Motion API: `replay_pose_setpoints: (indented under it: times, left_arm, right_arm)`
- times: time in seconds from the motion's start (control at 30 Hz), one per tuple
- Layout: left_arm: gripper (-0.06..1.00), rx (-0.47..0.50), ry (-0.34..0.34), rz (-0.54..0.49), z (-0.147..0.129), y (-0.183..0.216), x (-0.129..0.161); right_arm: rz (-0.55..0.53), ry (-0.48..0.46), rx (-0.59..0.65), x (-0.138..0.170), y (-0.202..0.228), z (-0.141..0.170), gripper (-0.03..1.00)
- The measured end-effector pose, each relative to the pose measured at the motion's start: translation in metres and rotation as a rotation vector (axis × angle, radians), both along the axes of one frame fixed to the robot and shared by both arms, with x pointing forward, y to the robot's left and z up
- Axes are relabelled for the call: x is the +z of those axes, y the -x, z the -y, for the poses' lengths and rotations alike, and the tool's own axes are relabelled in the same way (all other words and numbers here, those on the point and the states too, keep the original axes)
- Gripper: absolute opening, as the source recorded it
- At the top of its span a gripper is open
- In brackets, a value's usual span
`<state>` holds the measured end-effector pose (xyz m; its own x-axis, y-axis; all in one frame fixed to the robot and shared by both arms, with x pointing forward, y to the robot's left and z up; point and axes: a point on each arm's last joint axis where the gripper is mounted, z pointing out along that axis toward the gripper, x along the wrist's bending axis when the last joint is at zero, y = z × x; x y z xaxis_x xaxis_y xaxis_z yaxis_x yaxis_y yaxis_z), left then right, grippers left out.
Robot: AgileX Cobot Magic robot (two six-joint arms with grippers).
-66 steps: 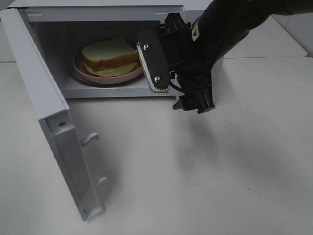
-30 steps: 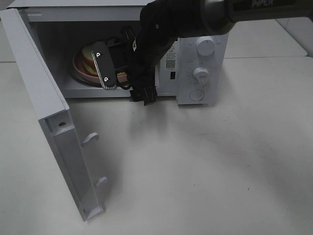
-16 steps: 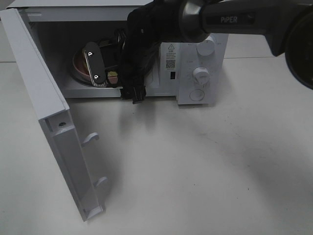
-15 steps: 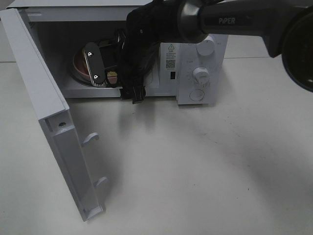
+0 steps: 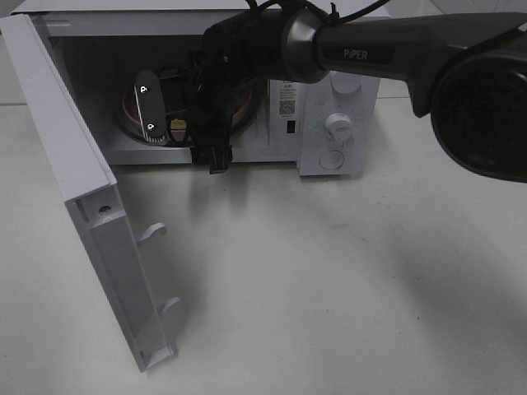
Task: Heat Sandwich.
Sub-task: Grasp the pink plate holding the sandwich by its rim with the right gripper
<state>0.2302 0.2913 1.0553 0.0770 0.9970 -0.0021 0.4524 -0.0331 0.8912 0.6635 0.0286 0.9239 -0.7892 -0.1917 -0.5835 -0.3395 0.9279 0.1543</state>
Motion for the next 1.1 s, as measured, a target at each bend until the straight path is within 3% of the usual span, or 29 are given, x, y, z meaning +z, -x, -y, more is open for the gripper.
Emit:
replay_pose_setpoints:
  times: [0.93,1.1]
  left_arm:
    - [0.97,0.0,0.0,0.0,0.0,0.0,0.0]
    - [0.97,0.0,0.0,0.0,0.0,0.0,0.0]
  right_arm:
    - [-0.029,-0.135,-0.01,-0.023,-0.003,-0.013,0.76]
    - [-0.106,-0.136,-0.02,-0.026,0.003,-0.013,0.76]
